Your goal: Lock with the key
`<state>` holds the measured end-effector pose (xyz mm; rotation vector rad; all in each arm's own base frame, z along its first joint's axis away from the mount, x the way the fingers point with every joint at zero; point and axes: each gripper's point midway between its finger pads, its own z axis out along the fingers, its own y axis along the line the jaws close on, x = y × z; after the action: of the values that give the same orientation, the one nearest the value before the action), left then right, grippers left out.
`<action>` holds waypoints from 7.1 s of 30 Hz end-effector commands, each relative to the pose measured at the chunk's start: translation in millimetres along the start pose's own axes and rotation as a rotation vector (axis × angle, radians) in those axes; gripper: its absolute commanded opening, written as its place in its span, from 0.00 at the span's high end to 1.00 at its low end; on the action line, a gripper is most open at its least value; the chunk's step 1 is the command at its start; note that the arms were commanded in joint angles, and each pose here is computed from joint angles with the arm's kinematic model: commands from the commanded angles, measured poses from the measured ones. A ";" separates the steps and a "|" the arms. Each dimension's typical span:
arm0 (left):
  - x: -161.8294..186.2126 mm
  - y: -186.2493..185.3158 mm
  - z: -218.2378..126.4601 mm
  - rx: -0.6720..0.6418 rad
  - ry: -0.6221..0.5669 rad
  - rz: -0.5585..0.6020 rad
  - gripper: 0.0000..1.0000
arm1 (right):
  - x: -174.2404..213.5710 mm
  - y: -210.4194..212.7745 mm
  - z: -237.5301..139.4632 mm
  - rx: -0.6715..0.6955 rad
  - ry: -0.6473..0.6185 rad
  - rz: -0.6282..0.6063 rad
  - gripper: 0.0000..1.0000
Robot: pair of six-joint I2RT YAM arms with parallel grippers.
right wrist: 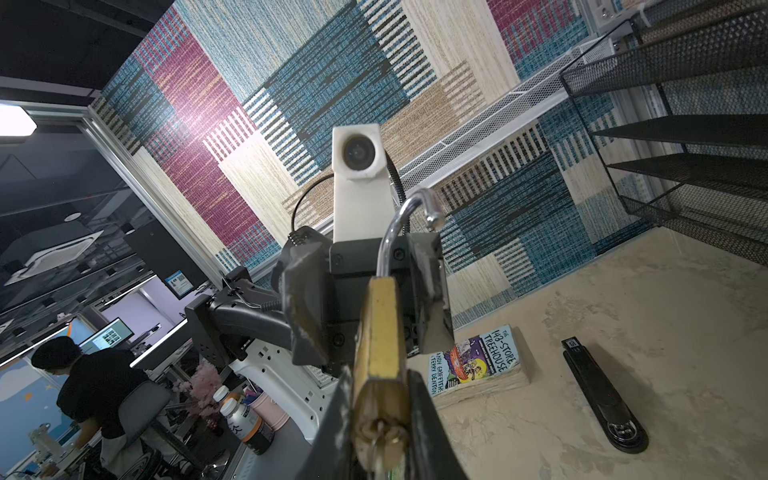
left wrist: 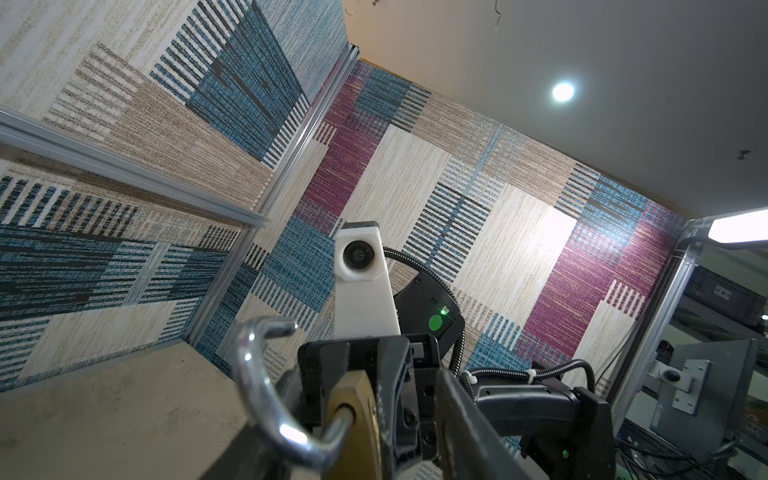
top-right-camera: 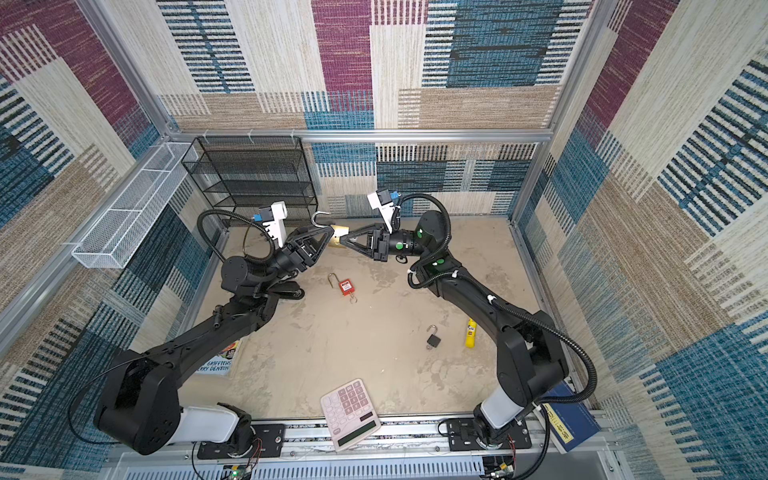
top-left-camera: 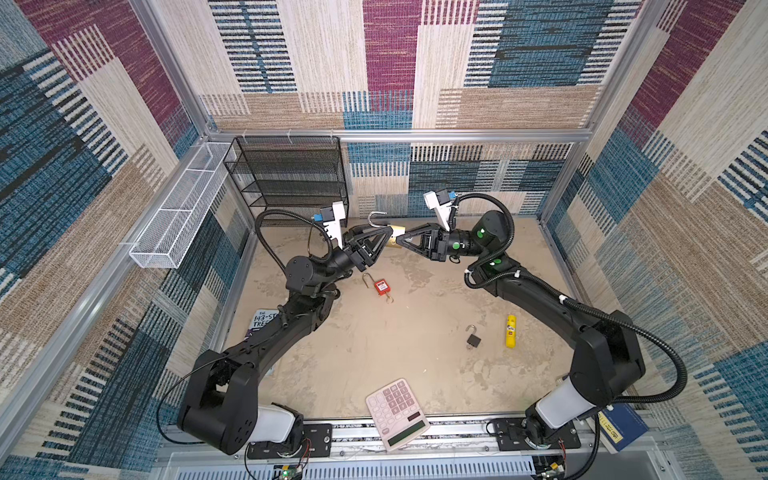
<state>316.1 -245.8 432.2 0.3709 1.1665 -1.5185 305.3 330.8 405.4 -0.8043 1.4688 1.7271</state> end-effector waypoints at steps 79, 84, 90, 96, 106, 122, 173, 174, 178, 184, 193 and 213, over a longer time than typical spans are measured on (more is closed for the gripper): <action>-60.9 -20.7 -42.3 -0.227 0.384 0.140 0.42 | -13.2 46.1 -7.3 -0.011 0.054 -0.519 1.00; -57.0 -34.3 -38.9 -0.137 0.424 0.195 0.41 | -15.6 52.3 -9.0 -0.044 0.060 -0.503 1.00; -49.0 -37.6 -36.2 -0.094 0.448 0.233 0.40 | -17.9 53.7 -6.4 -0.076 0.074 -0.487 1.00; -47.3 -43.7 -34.2 -0.067 0.454 0.272 0.40 | -18.4 52.1 -2.6 -0.110 0.093 -0.448 1.00; -38.0 -43.5 -34.7 -0.056 0.468 0.249 0.46 | -21.4 50.3 6.3 -0.139 0.103 -0.423 1.00; -35.3 -45.1 -33.9 -0.050 0.480 0.240 0.83 | -25.0 46.7 15.0 -0.163 0.109 -0.435 1.00; -6.9 -51.4 -25.2 0.044 0.534 0.286 1.00 | -14.4 80.7 24.8 -0.268 0.187 -0.377 1.00; -6.6 -50.9 -25.2 0.045 0.532 0.288 1.00 | -14.3 81.1 24.6 -0.268 0.188 -0.376 1.00; -2.6 -48.7 -24.9 0.060 0.542 0.276 1.00 | -13.5 81.5 24.0 -0.269 0.188 -0.369 1.00; 3.4 -51.5 -21.3 0.098 0.550 0.306 1.00 | -10.8 81.0 25.9 -0.272 0.194 -0.358 1.00; 14.3 -43.8 -17.7 0.128 0.574 0.303 1.00 | -11.5 85.4 25.4 -0.281 0.206 -0.360 1.00; 17.5 -44.7 -30.1 0.070 0.661 0.358 1.00 | -26.3 78.7 17.7 -0.194 0.200 -0.399 1.00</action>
<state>265.0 -231.6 443.8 1.0707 1.4388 -1.1368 262.5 334.2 458.2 -1.2773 1.2460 1.5385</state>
